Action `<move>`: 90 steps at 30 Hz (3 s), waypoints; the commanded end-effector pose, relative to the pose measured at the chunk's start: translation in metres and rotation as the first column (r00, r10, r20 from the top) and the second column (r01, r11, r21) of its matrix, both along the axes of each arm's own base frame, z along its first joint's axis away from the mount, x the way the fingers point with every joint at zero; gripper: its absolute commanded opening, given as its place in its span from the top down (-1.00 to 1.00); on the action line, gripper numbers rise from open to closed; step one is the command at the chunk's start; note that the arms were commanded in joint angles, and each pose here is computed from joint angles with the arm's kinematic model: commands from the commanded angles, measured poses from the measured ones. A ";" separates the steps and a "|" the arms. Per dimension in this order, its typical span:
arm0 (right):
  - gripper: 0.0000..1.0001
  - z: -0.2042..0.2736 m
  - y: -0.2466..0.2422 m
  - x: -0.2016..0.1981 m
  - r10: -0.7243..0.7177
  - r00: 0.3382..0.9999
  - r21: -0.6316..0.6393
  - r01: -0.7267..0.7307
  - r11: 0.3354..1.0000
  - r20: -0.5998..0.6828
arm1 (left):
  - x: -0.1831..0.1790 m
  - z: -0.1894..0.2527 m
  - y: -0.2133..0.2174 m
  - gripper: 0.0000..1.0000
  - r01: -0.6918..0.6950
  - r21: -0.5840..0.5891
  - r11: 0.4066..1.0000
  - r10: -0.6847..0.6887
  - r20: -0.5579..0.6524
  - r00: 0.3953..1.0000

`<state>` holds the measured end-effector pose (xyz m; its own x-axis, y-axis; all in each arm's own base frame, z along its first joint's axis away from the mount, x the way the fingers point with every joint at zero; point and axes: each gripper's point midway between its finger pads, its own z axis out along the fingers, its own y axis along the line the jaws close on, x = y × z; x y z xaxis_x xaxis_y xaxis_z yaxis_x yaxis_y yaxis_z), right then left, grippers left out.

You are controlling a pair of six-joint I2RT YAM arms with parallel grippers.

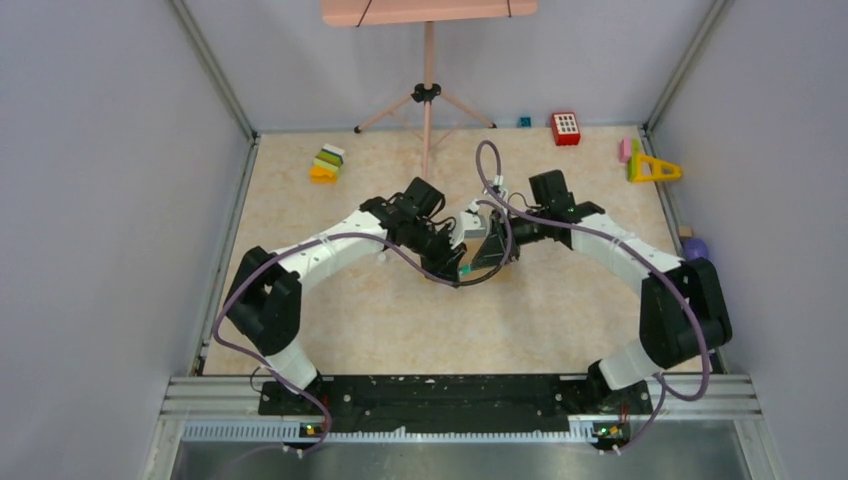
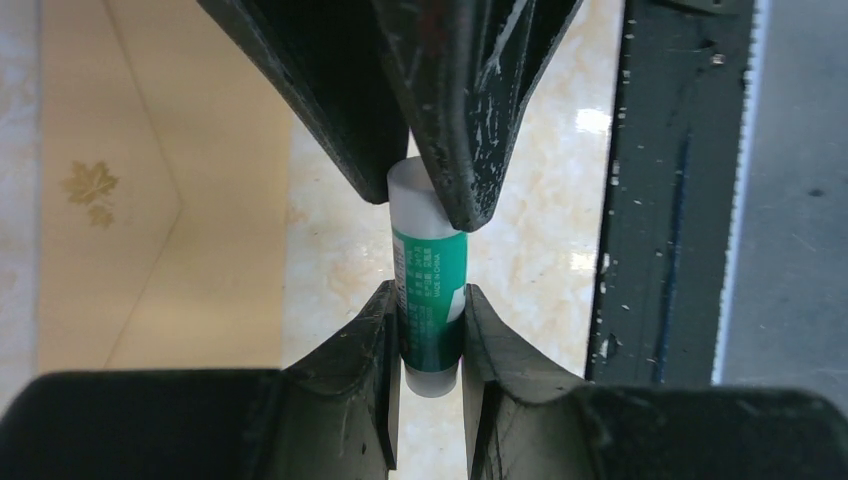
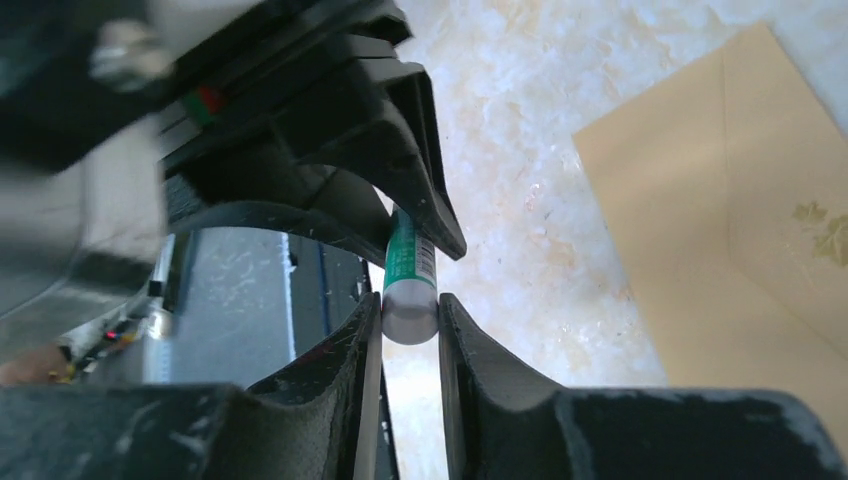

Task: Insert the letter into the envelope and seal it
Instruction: Screw the solid glue.

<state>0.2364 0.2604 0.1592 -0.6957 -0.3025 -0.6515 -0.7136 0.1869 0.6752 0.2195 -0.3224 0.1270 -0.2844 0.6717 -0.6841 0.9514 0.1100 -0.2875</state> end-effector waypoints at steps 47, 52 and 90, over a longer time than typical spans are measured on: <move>-0.20 0.013 0.017 -0.017 0.078 0.964 0.070 -0.098 0.993 0.255 | -0.015 0.037 -0.003 1.00 0.065 -0.195 0.979 -0.084 -0.093 0.992; -0.18 0.013 0.017 -0.017 0.078 0.963 0.067 -0.099 0.993 0.259 | -0.011 0.035 -0.002 1.00 0.051 -0.193 0.980 -0.068 -0.082 0.994; 0.87 0.025 0.018 -0.019 0.089 0.966 0.109 -0.119 0.987 0.243 | 0.038 0.049 0.036 -0.97 -0.102 -0.165 0.981 0.109 0.032 0.994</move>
